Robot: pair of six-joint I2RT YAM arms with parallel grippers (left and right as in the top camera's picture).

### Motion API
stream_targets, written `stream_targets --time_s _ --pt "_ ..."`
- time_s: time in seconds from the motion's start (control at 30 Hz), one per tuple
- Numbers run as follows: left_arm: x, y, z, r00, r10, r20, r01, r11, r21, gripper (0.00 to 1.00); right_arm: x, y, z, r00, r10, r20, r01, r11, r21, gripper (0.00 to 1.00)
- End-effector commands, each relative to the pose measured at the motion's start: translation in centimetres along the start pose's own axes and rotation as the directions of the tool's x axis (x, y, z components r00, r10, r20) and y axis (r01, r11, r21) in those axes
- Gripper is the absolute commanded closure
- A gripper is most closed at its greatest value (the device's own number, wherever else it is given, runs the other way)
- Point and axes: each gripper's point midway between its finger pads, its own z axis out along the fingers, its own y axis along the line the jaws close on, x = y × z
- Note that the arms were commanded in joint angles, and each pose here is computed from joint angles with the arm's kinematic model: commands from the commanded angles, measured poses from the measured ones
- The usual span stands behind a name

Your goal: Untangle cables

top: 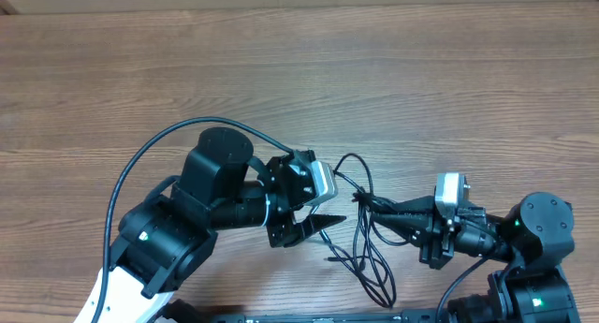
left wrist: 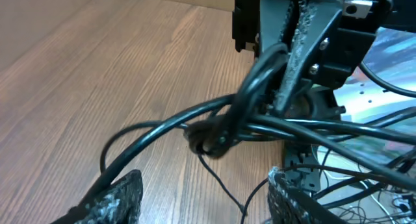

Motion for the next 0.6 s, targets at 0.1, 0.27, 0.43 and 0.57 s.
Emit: stream_targets --time_s 0.1,0.27,0.43,0.57 --pt "-1.7 -1.0 0.2 0.996 0.048 0.073 -0.054 0.995 0.088 0.39 -0.4 1.3 -0.1 1.0 0.026 0.003 -0.025 0.998 -0.064 0.96" --pt "-2.4 -1.6 0.3 0.992 0.061 0.107 -0.075 0.989 0.13 0.39 -0.6 1.3 -0.1 0.999 0.04 0.007 -0.04 0.997 -0.065 0.96" --pt "-3.6 -1.6 0.7 0.984 0.082 0.158 -0.108 0.98 0.167 0.48 -0.9 1.6 -0.1 0.999 0.047 0.01 -0.046 0.996 -0.082 0.96" --pt "-4.1 -0.9 1.5 0.985 0.037 0.167 -0.066 0.983 0.17 0.56 -0.9 1.8 -0.1 0.999 0.047 0.009 -0.046 0.995 -0.092 0.96"
